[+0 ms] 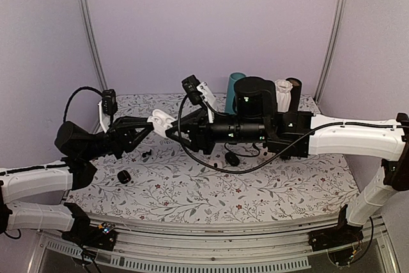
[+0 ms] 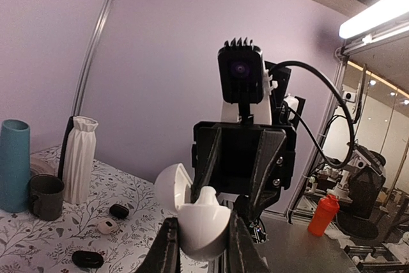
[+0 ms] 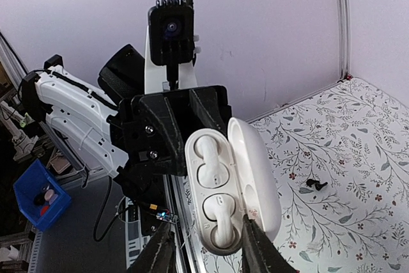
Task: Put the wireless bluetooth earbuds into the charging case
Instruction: Insert the right earbud into the right side groove of the charging case, then close the charging case with the earbuds.
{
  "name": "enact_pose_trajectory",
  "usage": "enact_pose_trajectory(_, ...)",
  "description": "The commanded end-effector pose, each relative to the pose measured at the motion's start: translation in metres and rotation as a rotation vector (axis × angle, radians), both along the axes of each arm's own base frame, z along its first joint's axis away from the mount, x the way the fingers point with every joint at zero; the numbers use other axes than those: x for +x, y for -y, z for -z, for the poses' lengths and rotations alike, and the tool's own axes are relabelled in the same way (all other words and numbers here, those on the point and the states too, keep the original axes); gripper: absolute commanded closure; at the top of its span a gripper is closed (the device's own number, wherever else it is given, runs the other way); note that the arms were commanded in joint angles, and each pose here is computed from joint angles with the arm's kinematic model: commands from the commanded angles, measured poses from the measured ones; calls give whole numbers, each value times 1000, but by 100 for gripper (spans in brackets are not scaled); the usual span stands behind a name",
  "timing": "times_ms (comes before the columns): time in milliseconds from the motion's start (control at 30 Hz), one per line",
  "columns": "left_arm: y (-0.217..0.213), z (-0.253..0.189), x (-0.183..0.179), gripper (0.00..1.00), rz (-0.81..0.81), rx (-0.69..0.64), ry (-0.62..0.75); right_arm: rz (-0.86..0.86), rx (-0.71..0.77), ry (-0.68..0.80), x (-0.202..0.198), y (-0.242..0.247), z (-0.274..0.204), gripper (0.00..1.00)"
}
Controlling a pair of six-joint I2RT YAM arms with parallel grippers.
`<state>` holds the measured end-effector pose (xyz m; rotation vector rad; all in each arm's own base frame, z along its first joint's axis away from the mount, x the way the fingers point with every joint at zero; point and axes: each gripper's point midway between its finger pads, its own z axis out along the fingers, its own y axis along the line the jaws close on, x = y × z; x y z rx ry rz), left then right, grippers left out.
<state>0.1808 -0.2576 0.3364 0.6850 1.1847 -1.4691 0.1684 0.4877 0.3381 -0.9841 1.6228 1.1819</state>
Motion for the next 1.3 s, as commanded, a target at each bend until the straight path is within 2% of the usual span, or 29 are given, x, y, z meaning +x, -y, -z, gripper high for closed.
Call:
enact_pose_trajectory(0, -1, -3, -6, 100, -6, -12, 26, 24, 21, 20, -2, 11, -16, 63)
enact_pose_trajectory(133, -1, -4, -5, 100, -10, -9, 24, 31, 59, 29, -4, 18, -28, 59)
enact_pose_trajectory(333, -1, -5, -7, 100, -1, -8, 33, 53, 99, 36, -1, 31, -42, 41)
enact_pose_trajectory(500, 2, -6, -13, 100, 35, 1, 50, 24, 127, -20, 7, 37, -39, 22)
enact_pose_trajectory(600, 4, -6, -16, 100, 62, 9, 53, -29, 136, -75, 8, 35, -33, 14)
enact_pose_trajectory(733, 6, -7, -19, 100, 82, 13, 60, -105, 134, -119, 3, 28, -26, 10)
enact_pose_trajectory(1000, 9, -6, -18, 100, 82, 13, 48, -277, 129, -160, -18, 10, -19, 10)
enact_pose_trajectory(1267, 8, 2, -1, 100, -2, 30, -7, -332, 171, -122, -29, 15, -34, 13)
